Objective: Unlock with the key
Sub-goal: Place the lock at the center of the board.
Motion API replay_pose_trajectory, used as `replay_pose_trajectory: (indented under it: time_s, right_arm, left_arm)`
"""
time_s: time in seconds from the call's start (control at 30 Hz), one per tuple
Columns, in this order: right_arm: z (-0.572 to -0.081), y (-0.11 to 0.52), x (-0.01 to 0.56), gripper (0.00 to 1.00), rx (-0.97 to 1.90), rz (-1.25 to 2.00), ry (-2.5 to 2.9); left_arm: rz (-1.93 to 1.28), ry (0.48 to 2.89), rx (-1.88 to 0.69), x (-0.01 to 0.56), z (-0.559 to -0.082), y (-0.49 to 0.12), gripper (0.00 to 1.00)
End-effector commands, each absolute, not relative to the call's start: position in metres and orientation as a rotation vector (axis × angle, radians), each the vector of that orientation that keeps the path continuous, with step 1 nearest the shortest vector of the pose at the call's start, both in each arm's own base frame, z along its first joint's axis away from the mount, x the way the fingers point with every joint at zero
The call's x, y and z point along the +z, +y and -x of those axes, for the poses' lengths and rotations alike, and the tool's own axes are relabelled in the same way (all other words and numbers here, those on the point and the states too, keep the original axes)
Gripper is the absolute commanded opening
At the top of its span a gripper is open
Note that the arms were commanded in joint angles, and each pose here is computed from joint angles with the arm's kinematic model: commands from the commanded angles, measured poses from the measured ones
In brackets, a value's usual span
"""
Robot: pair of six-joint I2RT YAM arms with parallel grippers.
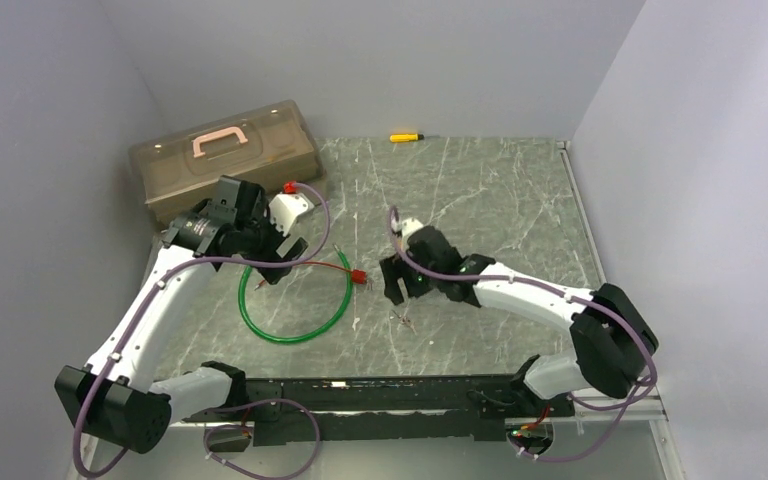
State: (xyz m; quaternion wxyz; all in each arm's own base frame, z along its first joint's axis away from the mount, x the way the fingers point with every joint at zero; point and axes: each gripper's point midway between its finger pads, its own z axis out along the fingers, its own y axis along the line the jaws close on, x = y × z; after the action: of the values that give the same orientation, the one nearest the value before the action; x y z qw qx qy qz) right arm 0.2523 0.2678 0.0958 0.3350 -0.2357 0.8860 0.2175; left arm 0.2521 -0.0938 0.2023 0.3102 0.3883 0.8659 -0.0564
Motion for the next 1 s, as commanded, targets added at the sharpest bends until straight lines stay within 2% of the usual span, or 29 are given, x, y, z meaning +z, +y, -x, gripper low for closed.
replay_pose_trajectory:
  time_s: [0.0, 0.2, 0.4, 0.53, 0.97]
  right_arm:
    - [-0.225, 0.248, 0.070, 0.80, 0.396, 0.553, 2.412]
    - [-0.198, 0.250, 0.045, 0.78, 0.324, 0.611, 2.449]
    - [-0.197, 0.257, 0.031, 0.62, 0.302, 0.648, 2.450]
    - [-0.195, 0.260, 0.023, 0.57, 0.298, 0.670, 2.465]
    - [-0.192, 0.265, 0.021, 0.08, 0.315, 0.708, 2.477]
  left_arm:
    - [-1.014, 2.251, -0.192, 0.201, -0.252, -0.100, 0.99]
    - [-1.026, 2.258, -0.183, 0.194, -0.243, -0.096, 0.99]
    - [-1.021, 2.251, -0.206, 0.193, -0.237, -0.097, 0.99]
    - [-1.017, 2.255, -0.184, 0.191, -0.237, -0.094, 0.99]
    - [-1.012, 2.247, -0.223, 0.186, -0.233, -0.098, 0.99]
